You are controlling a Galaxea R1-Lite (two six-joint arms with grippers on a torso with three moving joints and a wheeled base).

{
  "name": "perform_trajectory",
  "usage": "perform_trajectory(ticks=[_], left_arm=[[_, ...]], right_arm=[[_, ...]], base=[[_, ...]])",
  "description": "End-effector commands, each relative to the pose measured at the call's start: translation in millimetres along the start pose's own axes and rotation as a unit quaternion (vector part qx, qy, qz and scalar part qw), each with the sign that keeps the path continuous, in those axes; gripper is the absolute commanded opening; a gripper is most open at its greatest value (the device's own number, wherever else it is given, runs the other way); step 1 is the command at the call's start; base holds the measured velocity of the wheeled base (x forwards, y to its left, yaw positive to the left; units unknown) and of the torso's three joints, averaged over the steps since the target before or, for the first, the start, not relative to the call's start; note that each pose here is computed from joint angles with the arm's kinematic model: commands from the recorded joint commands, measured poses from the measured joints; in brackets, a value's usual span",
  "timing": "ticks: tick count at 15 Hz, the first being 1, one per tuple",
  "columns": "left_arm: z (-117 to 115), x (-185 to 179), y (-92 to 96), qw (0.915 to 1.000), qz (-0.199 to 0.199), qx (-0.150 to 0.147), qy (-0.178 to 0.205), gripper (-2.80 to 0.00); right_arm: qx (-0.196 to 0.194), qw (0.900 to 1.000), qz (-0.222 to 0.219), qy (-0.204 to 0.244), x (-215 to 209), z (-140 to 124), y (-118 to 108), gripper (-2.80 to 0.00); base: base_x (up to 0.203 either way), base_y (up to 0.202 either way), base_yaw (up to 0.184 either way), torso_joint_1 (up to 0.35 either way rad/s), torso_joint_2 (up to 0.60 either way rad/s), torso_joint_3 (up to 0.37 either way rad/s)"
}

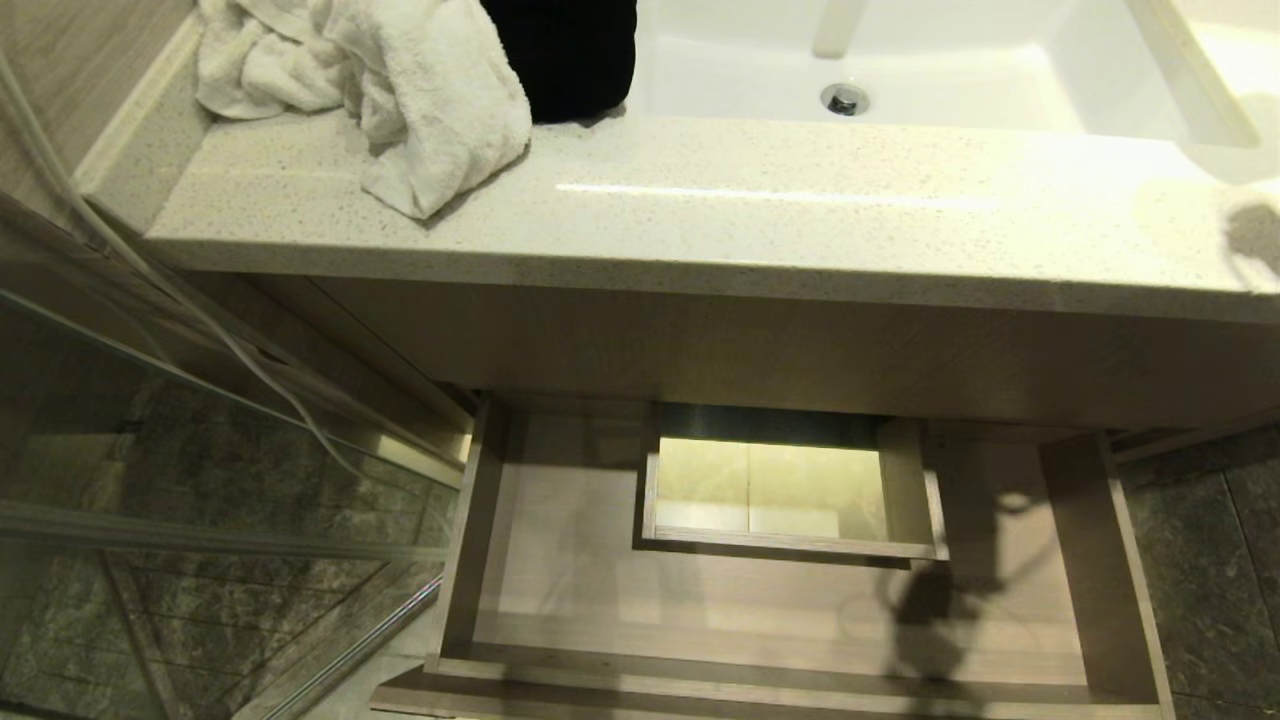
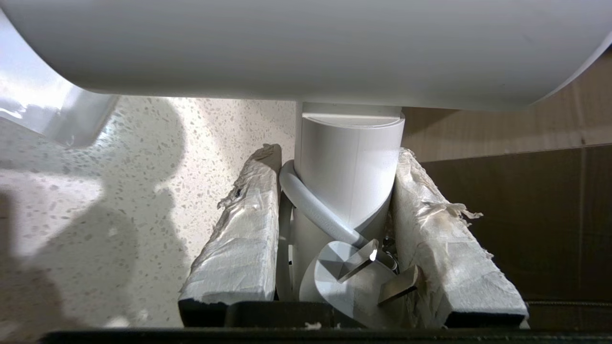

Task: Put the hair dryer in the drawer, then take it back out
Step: Place it on the countertop

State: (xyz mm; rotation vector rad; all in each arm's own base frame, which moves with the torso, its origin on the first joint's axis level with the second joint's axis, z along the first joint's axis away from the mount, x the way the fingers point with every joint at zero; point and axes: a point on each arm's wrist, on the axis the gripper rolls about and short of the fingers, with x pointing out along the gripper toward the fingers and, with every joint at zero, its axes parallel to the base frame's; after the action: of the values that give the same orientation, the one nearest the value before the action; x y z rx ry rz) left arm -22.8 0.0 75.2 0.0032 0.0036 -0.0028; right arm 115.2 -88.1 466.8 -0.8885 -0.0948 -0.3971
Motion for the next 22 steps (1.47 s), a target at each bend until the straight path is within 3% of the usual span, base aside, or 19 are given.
perform_trajectory(ticks=[1,4,7,13,14,19,22], left_arm=[[0,0,0.0,1.0,0.0,0.0,0.0,-2.8],[0,0,0.0,1.0,0.0,0.0,0.0,-2.8],[0,0,0.0,1.0,0.001,0.0,0.0,-2.8],[0,0,0.0,1.0,0.0,0.0,0.0,-2.8],[0,0,0.0,1.0,0.0,0.0,0.0,-2.8],[0,0,0.0,1.0,0.0,0.0,0.0,-2.8],[0,0,0.0,1.0,0.0,0.0,0.0,-2.8]], right_arm=[[-0.012,0.998,0.035,0.042,58,-41,5,-2.8],[-0.009,0.994,0.076,0.078,73,-62,17,-2.8],[0.014,0.983,0.14,0.12,85,-81,37,-2.8],[0.04,0.975,0.182,0.122,102,-86,57,-2.8],[0.038,0.975,0.181,0.122,102,-86,57,0.0],[0.026,0.983,0.152,0.097,77,-61,42,0.0],[0.035,0.989,0.121,0.076,35,-31,29,0.0]], base=[[0.0,0.0,0.0,0.0,0.0,0.0],[0.0,0.0,0.0,0.0,0.0,0.0],[0.0,0.0,0.0,0.0,0.0,0.0],[0.0,0.0,0.0,0.0,0.0,0.0],[0.0,0.0,0.0,0.0,0.0,0.0],[0.0,0.0,0.0,0.0,0.0,0.0],[0.0,0.0,0.0,0.0,0.0,0.0]])
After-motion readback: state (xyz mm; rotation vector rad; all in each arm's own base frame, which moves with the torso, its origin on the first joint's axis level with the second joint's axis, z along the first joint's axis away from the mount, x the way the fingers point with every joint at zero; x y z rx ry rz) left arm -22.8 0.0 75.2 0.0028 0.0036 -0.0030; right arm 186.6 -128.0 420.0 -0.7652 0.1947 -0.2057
